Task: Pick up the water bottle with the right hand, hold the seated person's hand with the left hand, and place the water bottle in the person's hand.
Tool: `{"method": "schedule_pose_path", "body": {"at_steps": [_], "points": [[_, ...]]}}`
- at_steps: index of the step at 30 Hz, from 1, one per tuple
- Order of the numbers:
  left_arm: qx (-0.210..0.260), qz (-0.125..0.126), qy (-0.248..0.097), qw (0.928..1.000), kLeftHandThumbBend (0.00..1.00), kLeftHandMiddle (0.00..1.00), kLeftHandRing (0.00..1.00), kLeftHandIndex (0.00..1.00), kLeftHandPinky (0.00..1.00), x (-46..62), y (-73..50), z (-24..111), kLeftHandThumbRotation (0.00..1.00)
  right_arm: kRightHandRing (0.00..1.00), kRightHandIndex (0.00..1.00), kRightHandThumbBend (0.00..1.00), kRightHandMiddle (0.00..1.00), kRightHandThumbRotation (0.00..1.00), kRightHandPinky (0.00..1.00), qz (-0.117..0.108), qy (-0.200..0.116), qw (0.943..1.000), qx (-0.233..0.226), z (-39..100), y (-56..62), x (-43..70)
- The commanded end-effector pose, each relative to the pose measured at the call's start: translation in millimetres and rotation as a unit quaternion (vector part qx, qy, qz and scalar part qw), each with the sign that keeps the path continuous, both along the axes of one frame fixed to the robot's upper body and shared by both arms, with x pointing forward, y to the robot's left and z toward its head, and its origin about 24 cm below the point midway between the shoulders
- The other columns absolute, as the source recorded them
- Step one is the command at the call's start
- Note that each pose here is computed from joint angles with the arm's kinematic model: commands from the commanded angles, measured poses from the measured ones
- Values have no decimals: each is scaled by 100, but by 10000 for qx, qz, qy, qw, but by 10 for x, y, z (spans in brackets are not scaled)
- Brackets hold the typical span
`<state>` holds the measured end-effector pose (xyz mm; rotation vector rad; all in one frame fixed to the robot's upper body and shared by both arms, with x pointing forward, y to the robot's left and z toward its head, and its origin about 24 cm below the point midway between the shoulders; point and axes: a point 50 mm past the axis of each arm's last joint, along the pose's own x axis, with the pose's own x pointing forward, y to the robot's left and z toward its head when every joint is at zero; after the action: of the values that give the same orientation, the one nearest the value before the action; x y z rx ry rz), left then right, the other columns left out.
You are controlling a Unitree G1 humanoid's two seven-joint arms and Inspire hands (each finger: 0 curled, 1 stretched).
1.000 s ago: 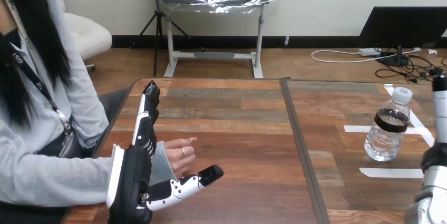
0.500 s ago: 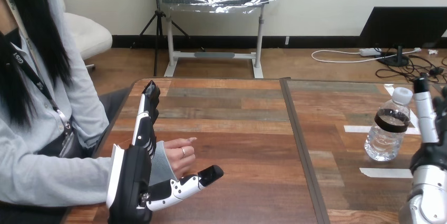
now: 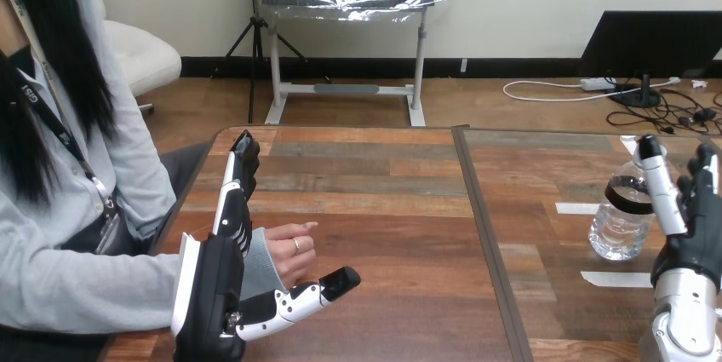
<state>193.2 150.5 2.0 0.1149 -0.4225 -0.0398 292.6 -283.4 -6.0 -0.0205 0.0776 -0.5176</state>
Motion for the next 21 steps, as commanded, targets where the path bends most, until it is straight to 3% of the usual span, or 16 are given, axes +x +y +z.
{"method": "schedule_pose_path", "body": {"at_steps": [1, 21], "points": [[53, -19, -453, 9990, 100, 99, 99, 99, 99, 120, 4, 150, 27, 100, 100, 100, 100, 65, 100, 202, -367, 9987, -296, 340, -3, 273], [88, -30, -475, 9988, 100, 99, 99, 99, 99, 105, 27, 160, 26, 100, 100, 100, 100, 61, 100, 260, 412, 9979, -422, 233, 18, 294]]}}
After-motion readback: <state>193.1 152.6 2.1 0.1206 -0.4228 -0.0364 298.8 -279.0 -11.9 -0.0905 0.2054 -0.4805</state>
